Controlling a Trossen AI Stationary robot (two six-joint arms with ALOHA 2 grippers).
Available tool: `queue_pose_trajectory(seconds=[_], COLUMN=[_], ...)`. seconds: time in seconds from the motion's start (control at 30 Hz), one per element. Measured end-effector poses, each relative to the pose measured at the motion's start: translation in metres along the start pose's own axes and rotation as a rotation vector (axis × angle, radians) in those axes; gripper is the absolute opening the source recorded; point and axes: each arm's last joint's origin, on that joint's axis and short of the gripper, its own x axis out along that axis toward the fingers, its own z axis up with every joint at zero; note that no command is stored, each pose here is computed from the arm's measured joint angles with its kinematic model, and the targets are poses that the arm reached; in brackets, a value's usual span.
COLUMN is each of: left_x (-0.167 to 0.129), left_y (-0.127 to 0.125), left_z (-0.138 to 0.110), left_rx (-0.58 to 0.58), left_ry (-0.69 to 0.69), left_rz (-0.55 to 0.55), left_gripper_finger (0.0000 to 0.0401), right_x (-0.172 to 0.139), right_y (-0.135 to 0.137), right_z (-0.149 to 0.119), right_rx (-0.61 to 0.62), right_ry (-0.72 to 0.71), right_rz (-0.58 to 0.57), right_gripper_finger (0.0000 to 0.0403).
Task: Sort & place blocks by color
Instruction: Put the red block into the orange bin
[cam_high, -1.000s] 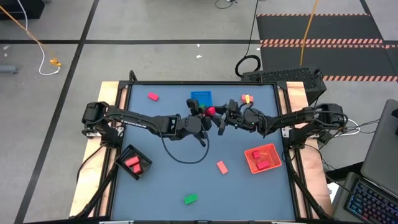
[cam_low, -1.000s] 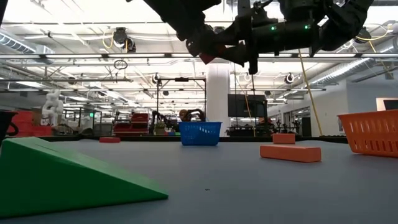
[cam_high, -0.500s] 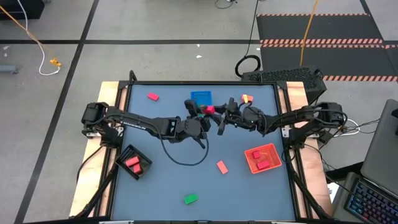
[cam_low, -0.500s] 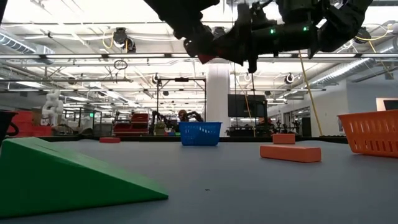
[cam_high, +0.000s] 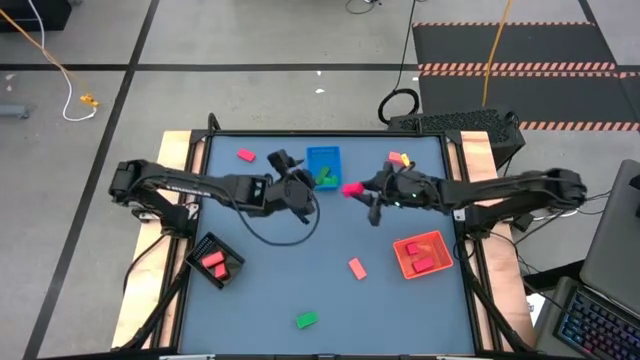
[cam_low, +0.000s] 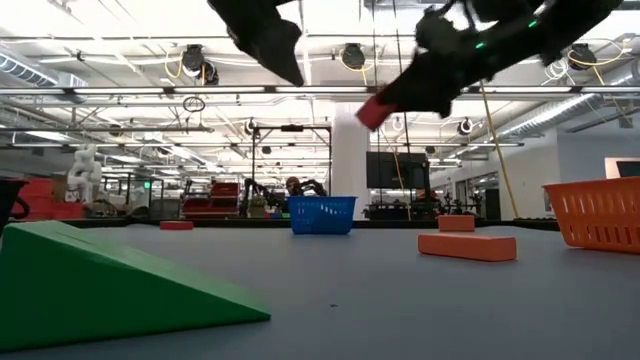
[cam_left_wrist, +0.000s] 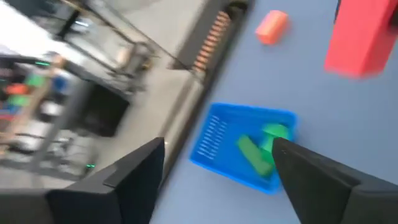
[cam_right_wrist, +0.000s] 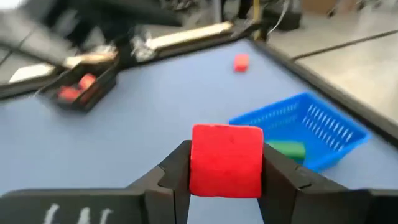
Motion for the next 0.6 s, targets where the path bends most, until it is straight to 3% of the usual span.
queue_pose_trajectory(seconds=[0.13, 0.33, 0.6], left_x=[0.006, 0.021, 0.044], left_y=[0.009, 0.017, 0.021], left_z=[-0.003, -0.011, -0.034], left_rx=[-0.037, -0.061, -0.147], left_ry=[-0.020, -0.048, -0.158], left_rz=[-0.141, -0.247, -0.375], left_gripper_finger=[0.0258, 0.0222, 0.0211], right_x=[-0.032, -0.075, -0.095], right_y=[0.005, 0.004, 0.002], right_z=[0.003, 0.004, -0.017], right_rx=[-0.011, 0.119, 0.225], right_ry=[0.061, 0.110, 0.324], right_rz=[0.048, 0.106, 0.075], right_gripper_finger=[0.0121, 0.0121, 0.0121])
